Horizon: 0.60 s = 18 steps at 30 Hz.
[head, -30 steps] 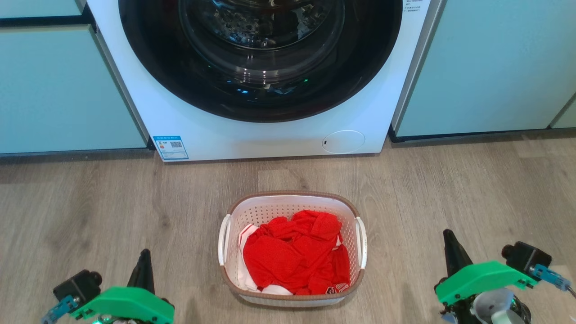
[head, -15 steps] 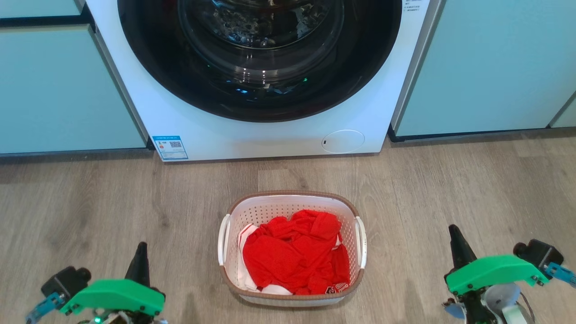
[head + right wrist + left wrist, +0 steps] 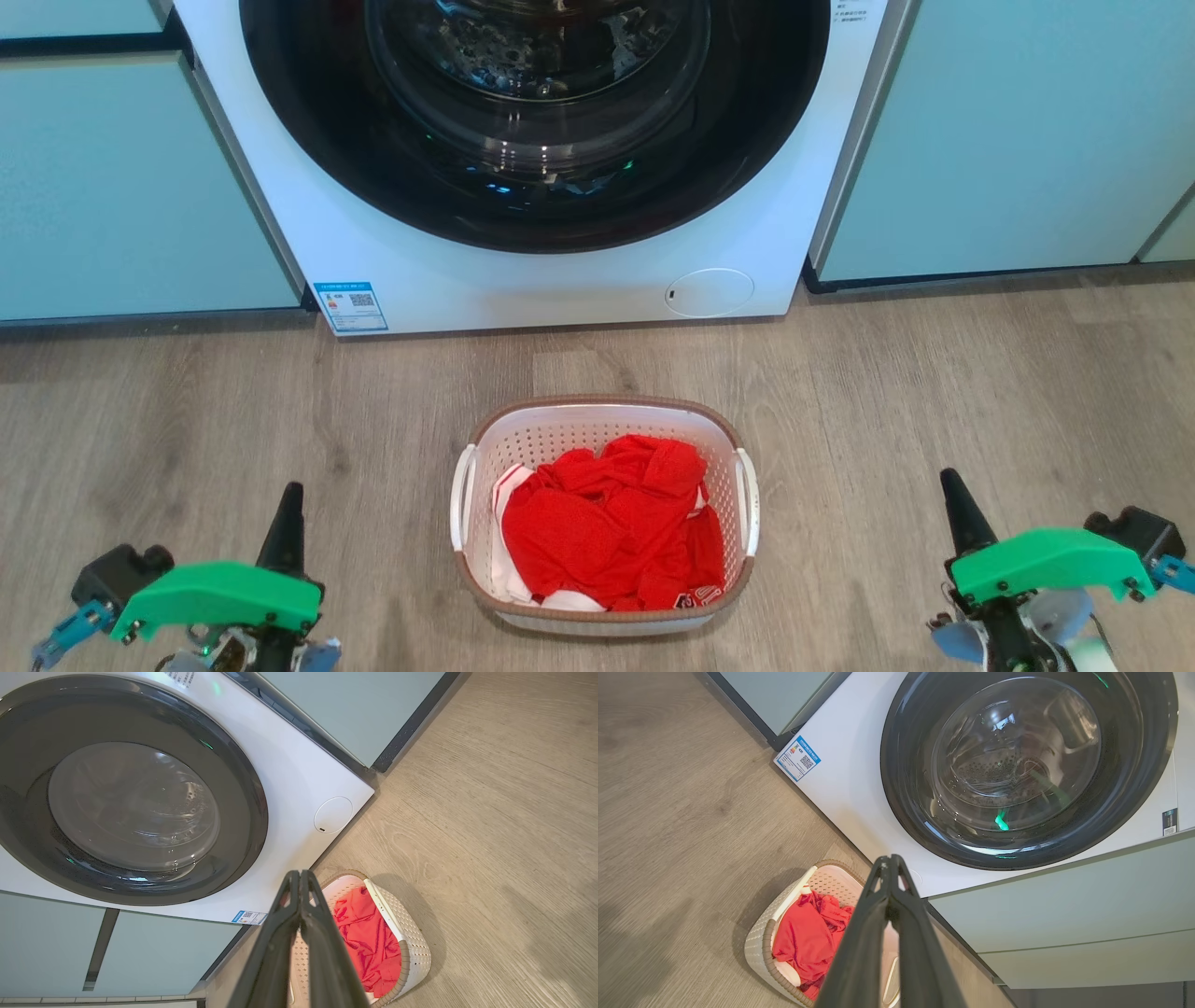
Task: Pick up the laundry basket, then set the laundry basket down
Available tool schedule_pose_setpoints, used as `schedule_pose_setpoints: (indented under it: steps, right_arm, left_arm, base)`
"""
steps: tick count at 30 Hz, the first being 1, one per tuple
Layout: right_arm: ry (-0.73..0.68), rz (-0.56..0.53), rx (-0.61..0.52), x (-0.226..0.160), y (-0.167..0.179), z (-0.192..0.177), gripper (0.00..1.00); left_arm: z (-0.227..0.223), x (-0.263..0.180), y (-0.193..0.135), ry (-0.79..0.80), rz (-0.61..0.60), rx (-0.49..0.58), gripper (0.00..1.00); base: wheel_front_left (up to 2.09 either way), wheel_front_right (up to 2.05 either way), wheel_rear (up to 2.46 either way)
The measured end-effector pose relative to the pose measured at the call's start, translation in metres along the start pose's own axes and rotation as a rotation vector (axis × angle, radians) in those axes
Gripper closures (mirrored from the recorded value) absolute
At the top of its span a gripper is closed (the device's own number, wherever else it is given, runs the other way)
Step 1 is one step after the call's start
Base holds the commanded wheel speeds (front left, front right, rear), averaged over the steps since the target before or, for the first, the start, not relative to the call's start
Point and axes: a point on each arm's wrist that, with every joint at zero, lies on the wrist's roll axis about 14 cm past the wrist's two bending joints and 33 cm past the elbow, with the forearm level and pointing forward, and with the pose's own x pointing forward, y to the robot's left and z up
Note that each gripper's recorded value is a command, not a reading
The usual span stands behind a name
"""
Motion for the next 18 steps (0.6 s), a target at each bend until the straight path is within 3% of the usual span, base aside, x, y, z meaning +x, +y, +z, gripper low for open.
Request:
schedule_pose_setpoints:
  steps: [18]
  right_arm:
    - [-0.039, 0.002, 0.219, 0.004, 0.000, 0.017, 1.00]
  left_arm:
    - [0.007, 0.007, -0.008, 0.006, -0.038, -0.236, 1.00]
  base:
    - [0.00, 0.00, 0.00]
